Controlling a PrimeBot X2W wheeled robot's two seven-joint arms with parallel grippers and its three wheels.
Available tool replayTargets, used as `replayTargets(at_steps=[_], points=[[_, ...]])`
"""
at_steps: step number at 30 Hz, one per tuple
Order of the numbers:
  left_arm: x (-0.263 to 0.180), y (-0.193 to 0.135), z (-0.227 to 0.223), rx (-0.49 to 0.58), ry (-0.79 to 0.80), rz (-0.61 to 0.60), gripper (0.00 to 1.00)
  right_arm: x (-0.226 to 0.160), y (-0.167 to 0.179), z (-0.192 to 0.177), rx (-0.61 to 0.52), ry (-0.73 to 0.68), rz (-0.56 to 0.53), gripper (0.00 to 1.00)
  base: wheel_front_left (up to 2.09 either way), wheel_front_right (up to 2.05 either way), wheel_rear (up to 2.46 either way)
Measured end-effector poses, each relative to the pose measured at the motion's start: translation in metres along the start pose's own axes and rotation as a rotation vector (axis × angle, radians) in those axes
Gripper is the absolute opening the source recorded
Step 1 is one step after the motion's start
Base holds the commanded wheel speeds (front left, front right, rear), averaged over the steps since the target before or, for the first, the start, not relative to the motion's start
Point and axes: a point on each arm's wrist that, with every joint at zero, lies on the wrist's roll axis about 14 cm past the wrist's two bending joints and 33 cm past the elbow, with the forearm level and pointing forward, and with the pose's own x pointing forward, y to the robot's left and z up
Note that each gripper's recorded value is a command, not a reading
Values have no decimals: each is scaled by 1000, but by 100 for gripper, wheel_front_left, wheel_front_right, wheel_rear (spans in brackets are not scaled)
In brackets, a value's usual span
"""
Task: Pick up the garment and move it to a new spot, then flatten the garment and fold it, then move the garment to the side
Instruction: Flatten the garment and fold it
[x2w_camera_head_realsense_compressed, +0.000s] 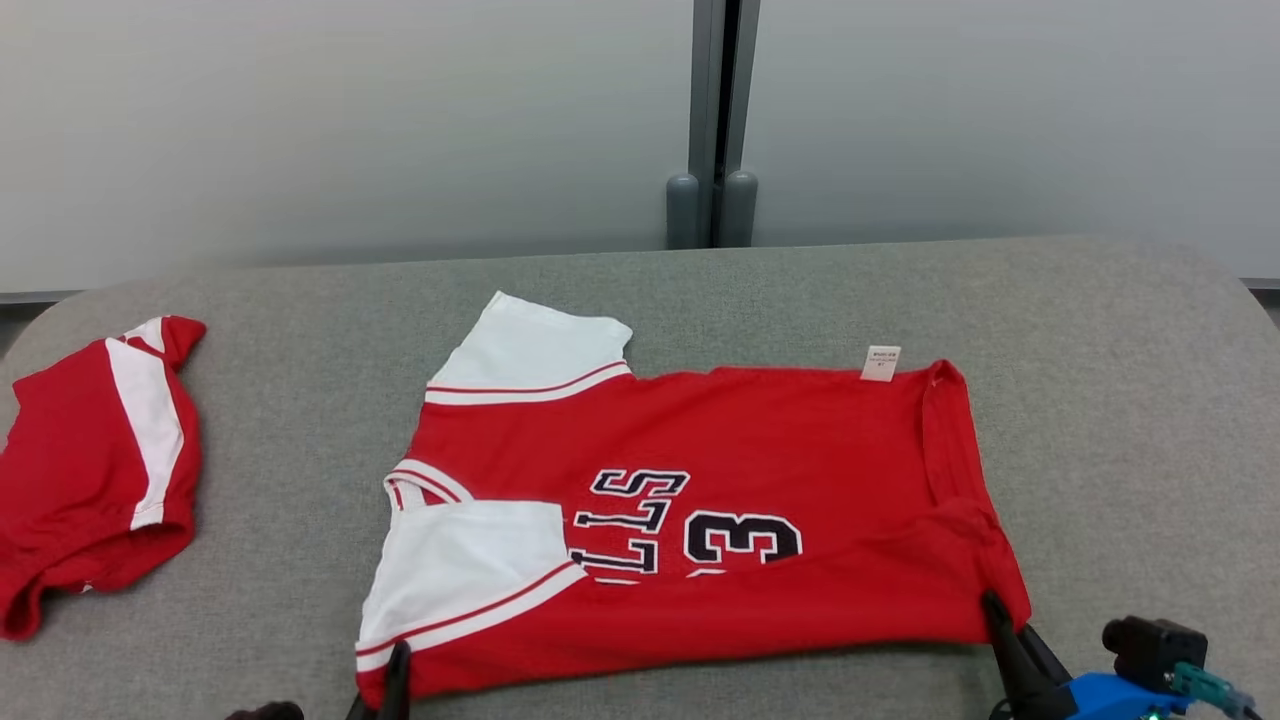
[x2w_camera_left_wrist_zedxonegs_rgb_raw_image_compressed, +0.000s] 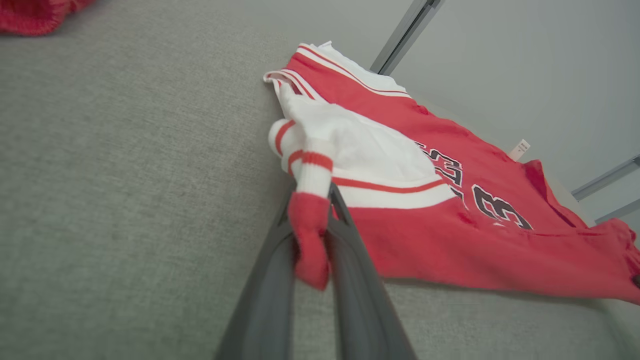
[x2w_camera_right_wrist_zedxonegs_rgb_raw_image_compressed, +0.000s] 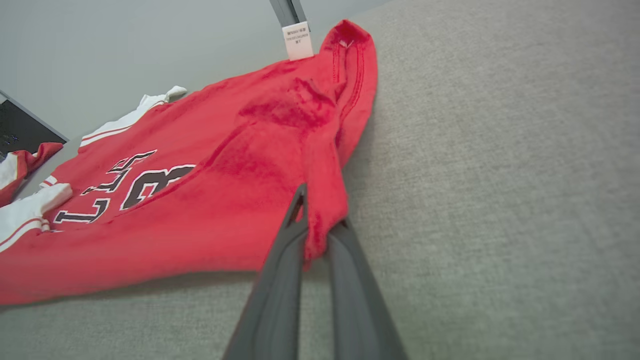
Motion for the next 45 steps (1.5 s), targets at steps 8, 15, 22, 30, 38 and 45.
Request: replayTargets(at_steps=[8, 15, 22, 30, 38, 45], points=[[-24, -12, -18, -2, 22, -17, 0, -30, -12, -9, 15, 24, -21, 0, 0, 0, 0], [-25, -4, -23, 21, 48, 14, 100, -41, -16, -18, -2, 74, -38, 100, 0, 0, 0], [-3, -9, 36, 119, -125, -1, 100, -32, -16, 21, -59, -69, -42, 100, 0, 0, 0], [14, -35, 97, 208, -313, -62, 100, -14, 16, 63, -94, -213, 35, 100, 0, 0, 0], [21, -46, 136, 328, -424, -69, 100, -4, 34, 93, -143, -315, 70, 100, 0, 0, 0], [26, -39, 131, 407, -399, -44, 100, -7, 41, 109, -175, -374, 74, 100, 0, 0, 0]])
